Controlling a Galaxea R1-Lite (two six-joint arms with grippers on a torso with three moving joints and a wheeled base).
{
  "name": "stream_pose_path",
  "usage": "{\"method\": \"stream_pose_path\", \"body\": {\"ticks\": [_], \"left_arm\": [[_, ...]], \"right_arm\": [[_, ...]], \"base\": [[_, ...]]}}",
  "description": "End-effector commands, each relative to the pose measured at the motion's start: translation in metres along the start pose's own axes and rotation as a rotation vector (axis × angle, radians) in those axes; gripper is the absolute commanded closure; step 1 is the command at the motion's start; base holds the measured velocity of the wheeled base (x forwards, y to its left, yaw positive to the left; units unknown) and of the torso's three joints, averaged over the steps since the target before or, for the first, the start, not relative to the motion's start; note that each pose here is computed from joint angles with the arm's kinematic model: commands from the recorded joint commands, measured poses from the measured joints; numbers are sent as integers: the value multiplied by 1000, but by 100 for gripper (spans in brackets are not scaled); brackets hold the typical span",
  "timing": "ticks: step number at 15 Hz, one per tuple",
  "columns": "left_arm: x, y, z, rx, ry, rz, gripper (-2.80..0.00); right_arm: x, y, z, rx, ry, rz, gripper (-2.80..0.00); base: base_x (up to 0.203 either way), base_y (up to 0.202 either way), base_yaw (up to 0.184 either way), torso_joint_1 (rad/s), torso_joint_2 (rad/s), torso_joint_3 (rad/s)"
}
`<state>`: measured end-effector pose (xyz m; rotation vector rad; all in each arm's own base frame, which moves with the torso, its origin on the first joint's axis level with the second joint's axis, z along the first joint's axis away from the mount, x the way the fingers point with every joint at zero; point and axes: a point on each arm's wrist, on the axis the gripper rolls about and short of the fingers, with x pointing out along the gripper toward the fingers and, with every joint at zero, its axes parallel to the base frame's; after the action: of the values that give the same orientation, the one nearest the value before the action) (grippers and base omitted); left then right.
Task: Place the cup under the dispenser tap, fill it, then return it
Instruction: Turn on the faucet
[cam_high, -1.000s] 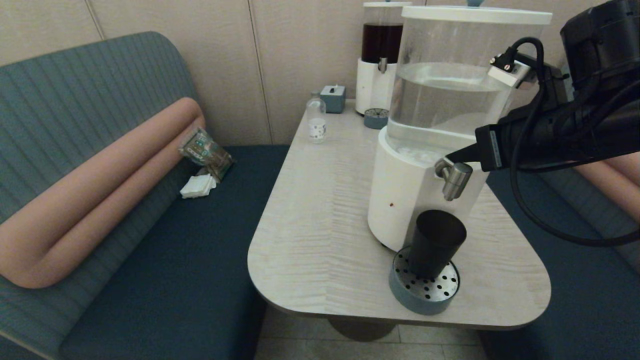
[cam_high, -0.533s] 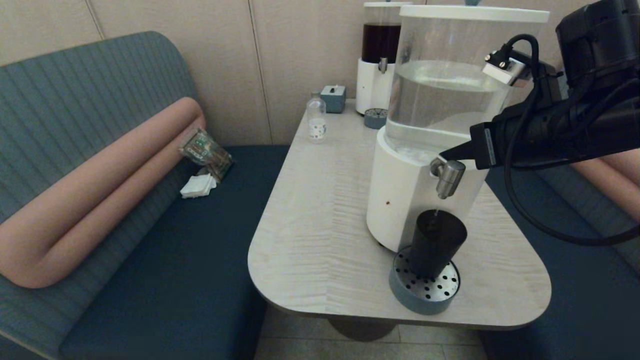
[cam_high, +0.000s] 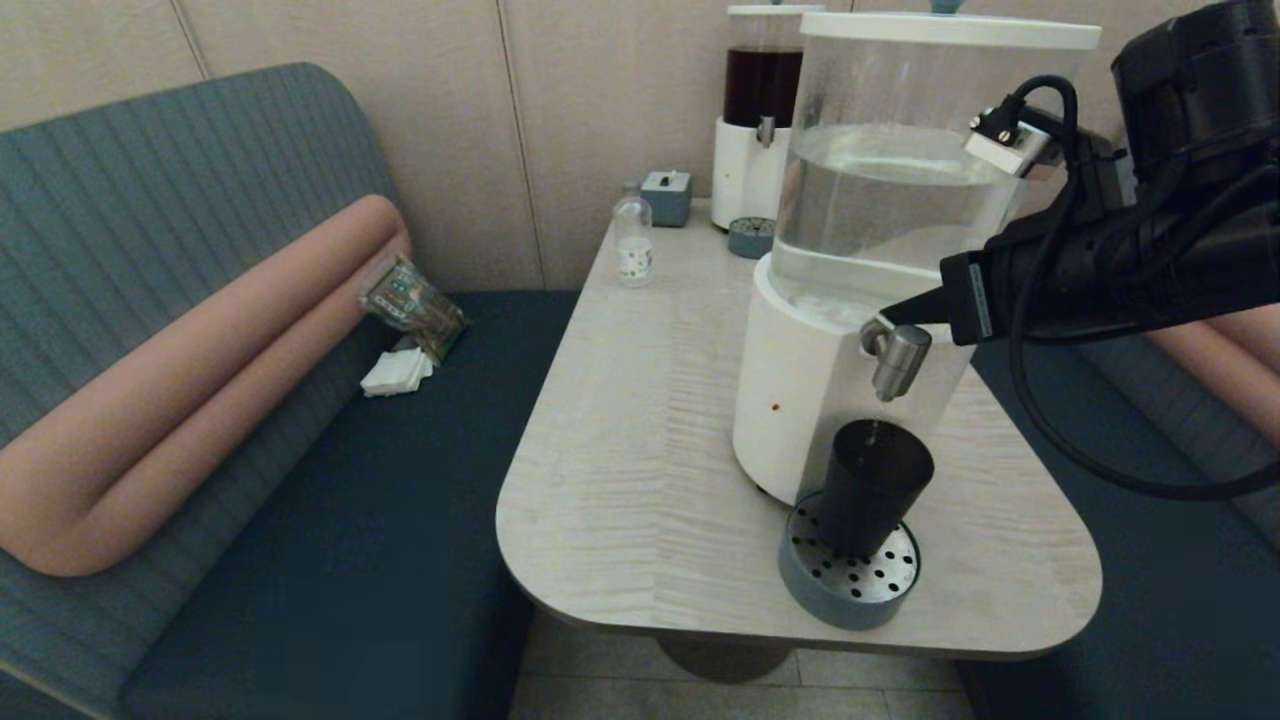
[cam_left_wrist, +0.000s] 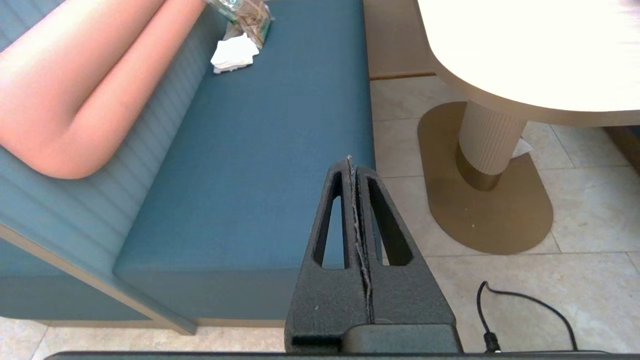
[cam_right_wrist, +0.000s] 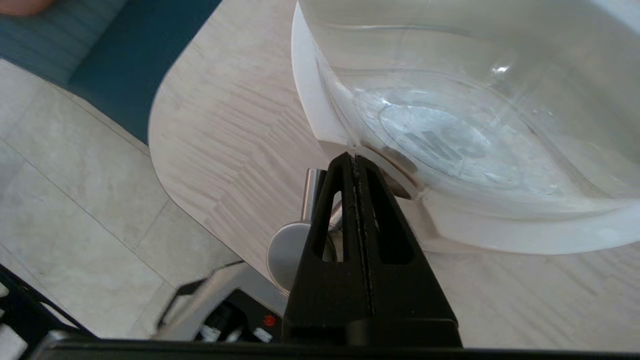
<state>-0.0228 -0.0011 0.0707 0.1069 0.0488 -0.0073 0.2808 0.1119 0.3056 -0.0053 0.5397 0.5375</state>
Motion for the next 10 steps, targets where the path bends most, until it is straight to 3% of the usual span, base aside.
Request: {"method": "stream_pose_path", "body": {"ticks": [1, 3, 10], "left_arm": [[0, 0, 0, 1, 1, 0, 0], [0, 0, 0, 1, 1, 0, 0], [0, 0, 0, 1, 1, 0, 0]], "right_arm": [[0, 0, -2, -20, 5, -1, 0], [1, 0, -4, -76, 10, 3, 0], [4, -3, -5, -84, -9, -6, 0]], "base": [[0, 0, 0, 0, 0, 0], [0, 0, 0, 0, 0, 0], [0, 0, 0, 0, 0, 0]]}}
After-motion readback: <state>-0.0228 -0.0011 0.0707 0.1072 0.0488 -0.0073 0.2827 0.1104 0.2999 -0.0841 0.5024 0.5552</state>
